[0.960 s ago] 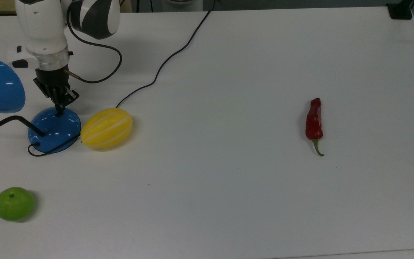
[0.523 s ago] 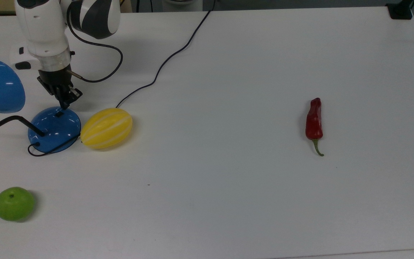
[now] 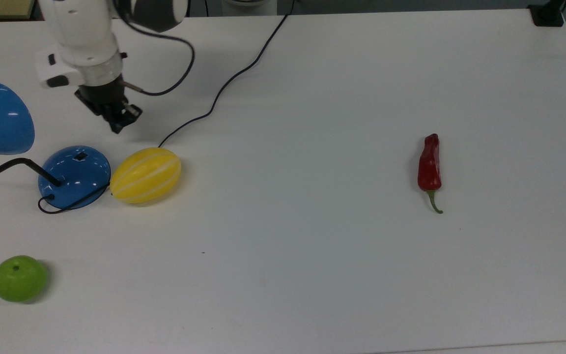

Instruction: Turn off lamp

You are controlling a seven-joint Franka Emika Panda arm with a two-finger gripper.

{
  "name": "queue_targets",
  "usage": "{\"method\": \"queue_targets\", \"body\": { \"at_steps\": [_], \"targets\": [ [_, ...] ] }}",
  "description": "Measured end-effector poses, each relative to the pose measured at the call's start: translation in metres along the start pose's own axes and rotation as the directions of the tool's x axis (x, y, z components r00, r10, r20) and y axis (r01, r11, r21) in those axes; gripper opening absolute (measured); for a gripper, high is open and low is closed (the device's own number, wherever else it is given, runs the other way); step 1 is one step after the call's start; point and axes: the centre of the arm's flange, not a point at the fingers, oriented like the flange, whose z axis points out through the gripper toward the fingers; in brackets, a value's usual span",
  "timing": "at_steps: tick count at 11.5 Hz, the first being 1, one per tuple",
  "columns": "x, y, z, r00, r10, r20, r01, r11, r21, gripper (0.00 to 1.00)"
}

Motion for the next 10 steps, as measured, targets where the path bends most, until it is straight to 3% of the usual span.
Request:
{"method": "queue_targets", "body": {
  "at_steps": [4, 6, 8, 10],
  "targets": [
    [-0.038, -0.095, -0.081, 0.981, -0.179, 0.081, 0.181, 0.983, -0.014, 0.01],
    [-0.066, -0.133, -0.135, 0.954, -0.284, 0.093, 0.287, 0.958, -0.015, 0.01],
    [-0.091, -0.148, -0.182, 0.923, -0.375, 0.085, 0.377, 0.926, -0.012, 0.01],
    [-0.111, -0.153, -0.217, 0.91, -0.41, 0.067, 0.41, 0.912, 0.011, 0.01]
  ]
}}
